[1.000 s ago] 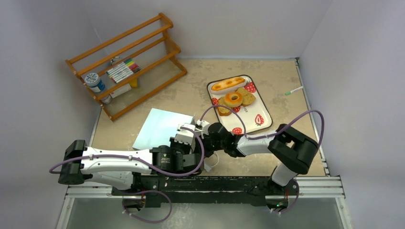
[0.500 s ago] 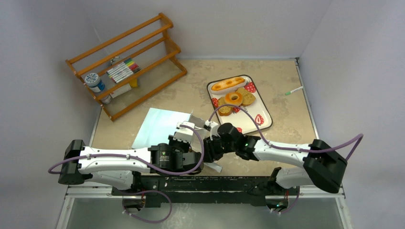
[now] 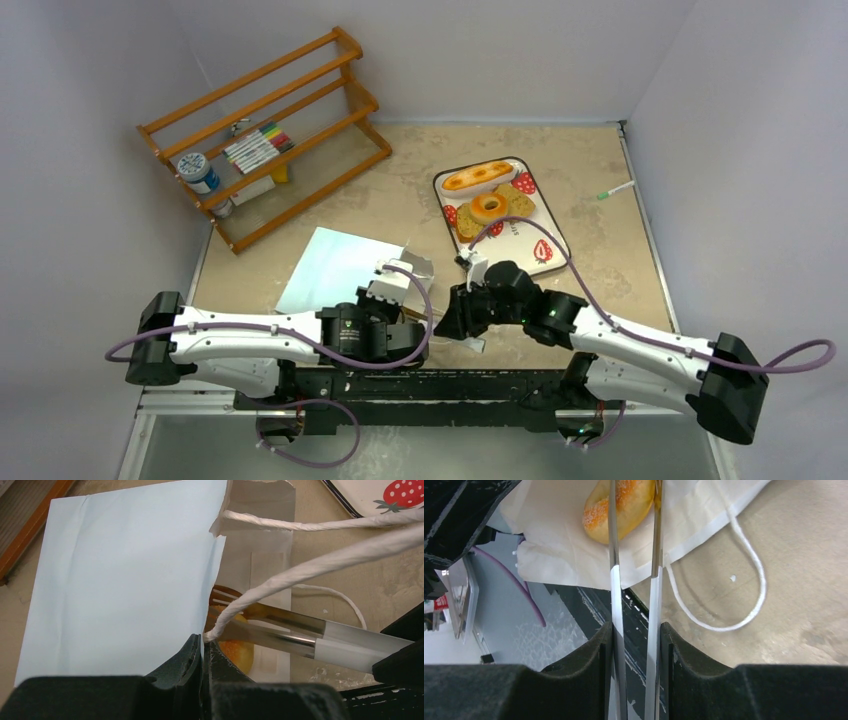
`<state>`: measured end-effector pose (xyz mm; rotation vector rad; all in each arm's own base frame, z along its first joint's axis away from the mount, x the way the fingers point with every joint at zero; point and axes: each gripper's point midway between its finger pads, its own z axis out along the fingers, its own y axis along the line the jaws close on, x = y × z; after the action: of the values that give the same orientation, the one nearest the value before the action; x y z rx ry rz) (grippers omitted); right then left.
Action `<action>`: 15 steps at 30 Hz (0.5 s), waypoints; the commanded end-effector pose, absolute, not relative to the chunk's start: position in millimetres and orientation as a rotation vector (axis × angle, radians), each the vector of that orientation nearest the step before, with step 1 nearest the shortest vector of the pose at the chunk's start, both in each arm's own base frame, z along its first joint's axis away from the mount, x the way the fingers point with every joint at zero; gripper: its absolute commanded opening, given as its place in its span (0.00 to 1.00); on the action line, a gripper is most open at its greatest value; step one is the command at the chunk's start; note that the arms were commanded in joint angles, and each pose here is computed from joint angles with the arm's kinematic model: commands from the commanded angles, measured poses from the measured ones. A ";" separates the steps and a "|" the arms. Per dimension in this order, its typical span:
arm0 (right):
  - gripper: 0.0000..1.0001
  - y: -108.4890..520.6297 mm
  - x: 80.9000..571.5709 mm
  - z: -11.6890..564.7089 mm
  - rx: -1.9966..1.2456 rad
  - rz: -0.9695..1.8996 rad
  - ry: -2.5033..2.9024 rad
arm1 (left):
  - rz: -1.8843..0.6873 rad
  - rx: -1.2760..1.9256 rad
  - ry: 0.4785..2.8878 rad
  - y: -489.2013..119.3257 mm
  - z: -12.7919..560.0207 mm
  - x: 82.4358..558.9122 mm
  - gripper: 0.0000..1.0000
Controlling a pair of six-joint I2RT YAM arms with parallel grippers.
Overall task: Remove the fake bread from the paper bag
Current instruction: Take out the fake bread from the paper bag.
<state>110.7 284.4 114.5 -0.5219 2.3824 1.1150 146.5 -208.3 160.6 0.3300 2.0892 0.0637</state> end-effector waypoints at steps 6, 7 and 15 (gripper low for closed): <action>0.00 268.5 122.3 128.9 -0.396 1.099 2.363 | 0.057 0.333 2.081 -202.7 164.2 144.2 0.00; 0.00 267.6 123.7 131.2 -0.387 1.099 2.358 | 0.057 0.334 2.082 -202.9 164.0 144.0 0.00; 0.00 255.8 142.0 163.0 -0.310 1.071 2.297 | 0.065 0.308 2.064 -202.8 162.5 146.8 0.00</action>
<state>123.0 253.0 122.2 -0.3694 2.4074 1.0437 143.9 -203.8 157.8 0.3455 2.0944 0.0780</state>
